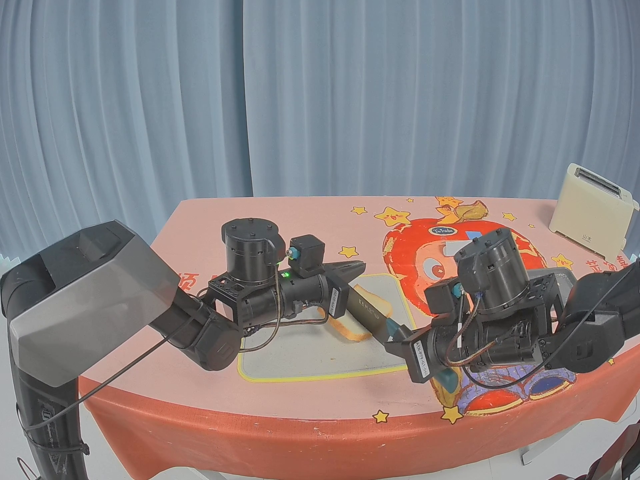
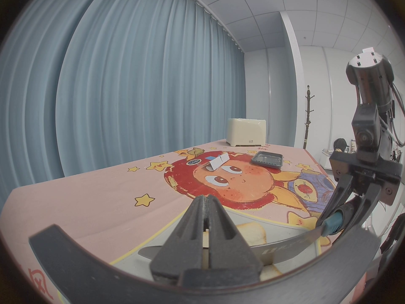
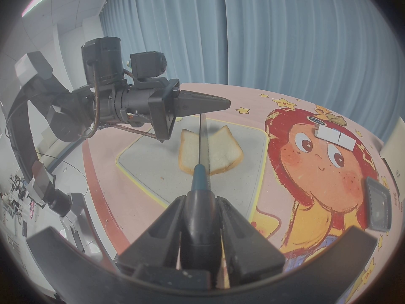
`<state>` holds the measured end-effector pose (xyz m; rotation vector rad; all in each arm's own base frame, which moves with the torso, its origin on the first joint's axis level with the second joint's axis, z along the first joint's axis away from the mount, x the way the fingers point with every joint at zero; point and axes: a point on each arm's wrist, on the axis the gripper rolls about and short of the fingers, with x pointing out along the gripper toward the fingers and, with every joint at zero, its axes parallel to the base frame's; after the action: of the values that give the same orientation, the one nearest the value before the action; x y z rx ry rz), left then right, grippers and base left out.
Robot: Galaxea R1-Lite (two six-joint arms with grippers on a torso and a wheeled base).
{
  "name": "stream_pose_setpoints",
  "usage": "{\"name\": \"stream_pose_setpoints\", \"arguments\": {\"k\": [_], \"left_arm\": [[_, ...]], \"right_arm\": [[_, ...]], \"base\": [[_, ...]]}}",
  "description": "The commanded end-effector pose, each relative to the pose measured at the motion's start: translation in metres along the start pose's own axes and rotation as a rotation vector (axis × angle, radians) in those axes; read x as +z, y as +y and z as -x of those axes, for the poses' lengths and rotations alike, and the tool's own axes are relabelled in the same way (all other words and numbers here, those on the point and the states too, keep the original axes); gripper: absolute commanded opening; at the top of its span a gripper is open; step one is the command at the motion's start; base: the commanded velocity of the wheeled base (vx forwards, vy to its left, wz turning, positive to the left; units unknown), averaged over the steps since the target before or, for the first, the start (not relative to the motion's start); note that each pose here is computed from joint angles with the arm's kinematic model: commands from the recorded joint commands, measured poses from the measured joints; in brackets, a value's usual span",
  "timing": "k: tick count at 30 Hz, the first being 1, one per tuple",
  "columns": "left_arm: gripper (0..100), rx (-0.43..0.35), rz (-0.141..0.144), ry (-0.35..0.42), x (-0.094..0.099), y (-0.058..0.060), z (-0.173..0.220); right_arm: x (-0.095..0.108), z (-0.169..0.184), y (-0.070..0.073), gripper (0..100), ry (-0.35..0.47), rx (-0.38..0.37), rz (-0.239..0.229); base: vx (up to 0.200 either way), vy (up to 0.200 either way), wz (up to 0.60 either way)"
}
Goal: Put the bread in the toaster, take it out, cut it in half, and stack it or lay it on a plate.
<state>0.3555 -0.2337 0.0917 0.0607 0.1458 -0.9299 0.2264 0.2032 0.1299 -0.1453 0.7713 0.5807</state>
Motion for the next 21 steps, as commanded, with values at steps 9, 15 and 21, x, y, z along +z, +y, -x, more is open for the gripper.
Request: {"name": "stream_pose_setpoints", "arguments": {"k": [9, 15, 21], "left_arm": [[0, 0.002, 0.02, 0.052, -0.021, 0.001, -0.006], [0, 0.003, 0.015, 0.039, -0.016, 0.001, -0.006], [0, 0.002, -0.003, -0.011, 0.001, 0.002, -0.009]], "right_arm": [[0.009, 0.005, -0.001, 0, -0.037, 0.003, -0.011], [0.002, 0.001, -0.002, 0, 0.003, -0.005, -0.007], [-0.002, -0.004, -0.002, 0, 0.027, -0.01, -0.004]], "base": [[0.0, 0.0, 0.0], [0.0, 0.0, 0.0], [0.0, 0.0, 0.0]]}}
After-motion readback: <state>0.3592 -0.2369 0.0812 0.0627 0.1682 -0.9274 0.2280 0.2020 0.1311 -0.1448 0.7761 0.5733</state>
